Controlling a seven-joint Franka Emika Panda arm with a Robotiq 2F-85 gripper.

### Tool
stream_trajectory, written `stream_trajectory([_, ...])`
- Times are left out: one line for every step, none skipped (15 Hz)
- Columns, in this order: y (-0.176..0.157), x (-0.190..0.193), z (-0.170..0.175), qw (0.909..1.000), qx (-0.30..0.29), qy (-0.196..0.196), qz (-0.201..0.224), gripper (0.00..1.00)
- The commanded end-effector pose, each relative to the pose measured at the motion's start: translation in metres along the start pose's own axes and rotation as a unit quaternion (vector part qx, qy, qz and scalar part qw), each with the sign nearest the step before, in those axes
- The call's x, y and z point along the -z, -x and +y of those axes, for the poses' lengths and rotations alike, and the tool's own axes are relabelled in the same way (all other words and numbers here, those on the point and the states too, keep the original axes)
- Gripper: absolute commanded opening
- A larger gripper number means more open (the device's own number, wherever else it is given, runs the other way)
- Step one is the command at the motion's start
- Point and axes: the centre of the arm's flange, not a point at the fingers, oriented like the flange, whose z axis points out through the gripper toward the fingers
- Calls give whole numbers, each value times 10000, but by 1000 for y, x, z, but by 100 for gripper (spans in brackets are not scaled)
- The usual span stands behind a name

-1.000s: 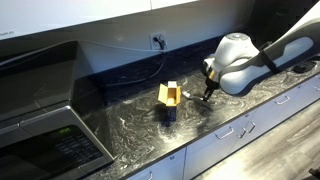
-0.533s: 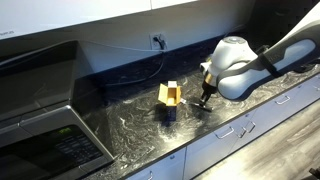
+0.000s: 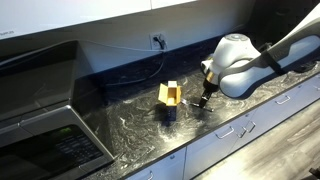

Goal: Move the silver fork to the left

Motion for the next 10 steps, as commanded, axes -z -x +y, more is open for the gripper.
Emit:
stream_trajectory([17,41,2,9999,115,92,69,100])
stream_trajectory([20,52,4,9998,151,100,77,100])
stream_trajectory([22,61,5,9997,187,125,98,100])
stream_trajectory([25,72,6,9995,225,160,130,100])
stream_trajectory([28,82,8,9993,244,192,188,100])
stream_trajectory([31,91,9,9991,271,230,231,100])
stream_trajectory([33,99,11,9989,289,252,268,100])
stream_trajectory([35,106,12,9986,314,287,315,100])
stream_trajectory([37,112,13,9985,337,295,329,100])
stream_trajectory([38,118,15,9983,371,303,340,100])
